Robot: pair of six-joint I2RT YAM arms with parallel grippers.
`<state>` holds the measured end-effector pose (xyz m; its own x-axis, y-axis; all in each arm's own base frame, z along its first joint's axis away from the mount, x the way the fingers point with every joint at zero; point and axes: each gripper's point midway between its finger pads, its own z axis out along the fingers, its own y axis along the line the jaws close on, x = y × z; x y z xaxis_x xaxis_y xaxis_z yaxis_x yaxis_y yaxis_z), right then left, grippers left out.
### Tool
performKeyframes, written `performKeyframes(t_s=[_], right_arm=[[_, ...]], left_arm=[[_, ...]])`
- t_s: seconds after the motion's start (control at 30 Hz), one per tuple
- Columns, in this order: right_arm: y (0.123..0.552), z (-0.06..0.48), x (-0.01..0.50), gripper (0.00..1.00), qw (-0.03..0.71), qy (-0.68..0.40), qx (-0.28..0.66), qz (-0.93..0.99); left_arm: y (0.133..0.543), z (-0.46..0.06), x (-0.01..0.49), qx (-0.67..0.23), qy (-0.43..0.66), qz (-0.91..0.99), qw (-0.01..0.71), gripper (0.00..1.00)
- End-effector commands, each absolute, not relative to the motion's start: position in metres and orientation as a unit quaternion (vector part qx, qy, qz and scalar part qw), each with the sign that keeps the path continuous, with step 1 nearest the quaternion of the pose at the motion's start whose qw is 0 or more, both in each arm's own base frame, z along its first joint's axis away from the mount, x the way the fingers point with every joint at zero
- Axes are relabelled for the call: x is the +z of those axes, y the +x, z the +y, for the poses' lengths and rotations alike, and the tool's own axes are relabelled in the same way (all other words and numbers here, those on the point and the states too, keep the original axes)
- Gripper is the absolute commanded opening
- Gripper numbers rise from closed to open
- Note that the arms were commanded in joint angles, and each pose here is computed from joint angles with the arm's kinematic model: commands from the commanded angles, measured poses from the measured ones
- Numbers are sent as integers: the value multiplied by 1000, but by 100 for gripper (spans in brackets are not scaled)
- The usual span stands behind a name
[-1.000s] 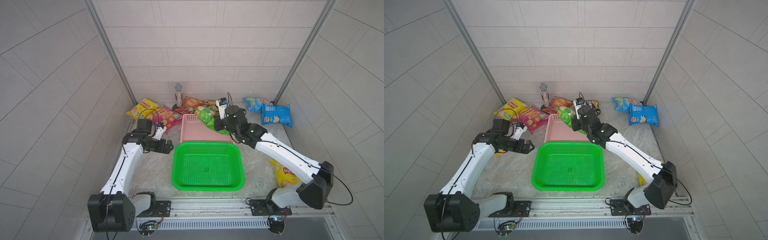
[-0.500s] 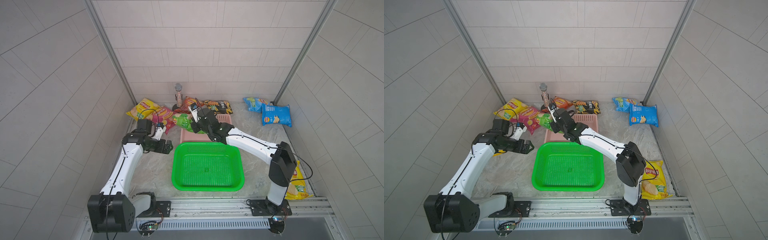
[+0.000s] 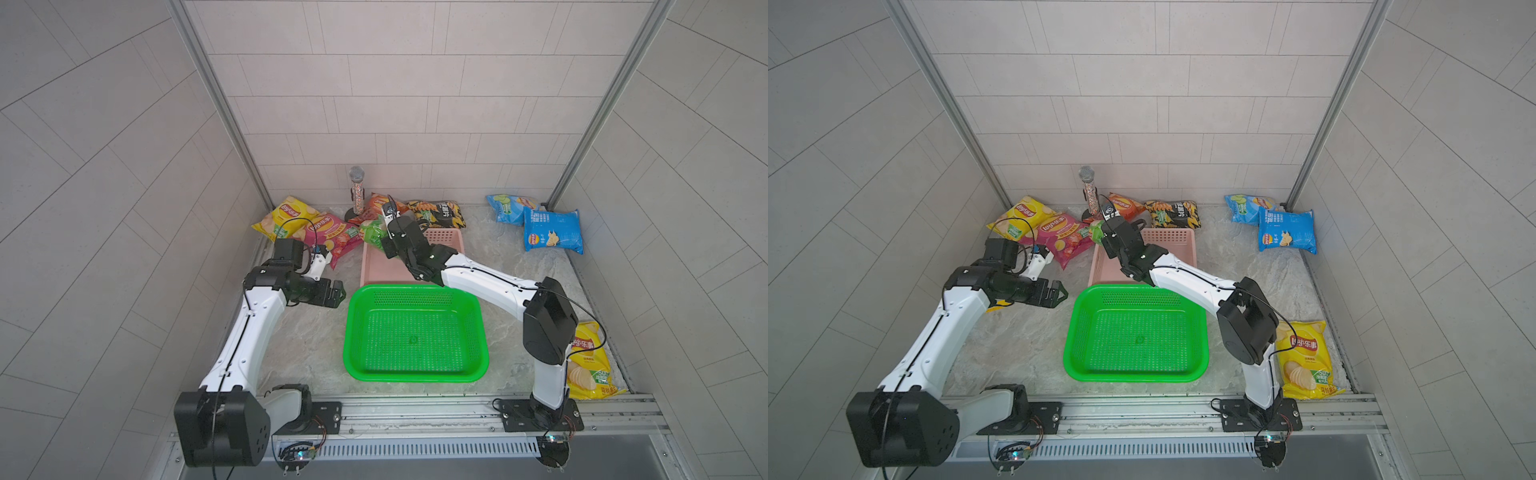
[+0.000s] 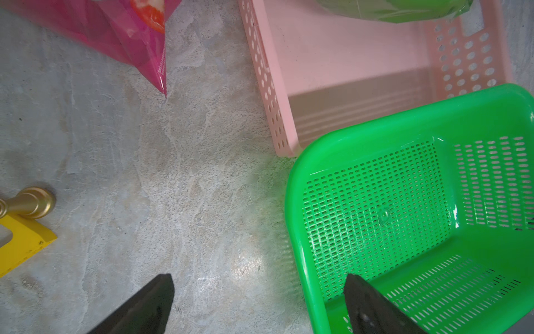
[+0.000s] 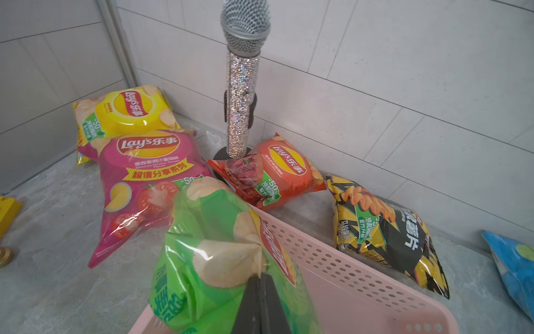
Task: Put the potato chips into the basket
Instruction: Place the potato chip in the basket.
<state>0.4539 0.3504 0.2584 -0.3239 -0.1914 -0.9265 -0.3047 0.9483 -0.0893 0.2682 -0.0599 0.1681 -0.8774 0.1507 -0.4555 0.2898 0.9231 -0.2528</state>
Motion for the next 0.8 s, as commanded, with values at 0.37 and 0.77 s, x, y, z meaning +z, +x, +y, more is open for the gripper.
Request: performKeyframes(t_s=[0.37,0.77], right_arm=[[473,348,271,0,644,24,125,754],[459,396,222,0,613,-15,180,769]], left_arm=[[266,-58,169,-154,118,955,225,99],[266,-58,169,-155,118,955,225,100]])
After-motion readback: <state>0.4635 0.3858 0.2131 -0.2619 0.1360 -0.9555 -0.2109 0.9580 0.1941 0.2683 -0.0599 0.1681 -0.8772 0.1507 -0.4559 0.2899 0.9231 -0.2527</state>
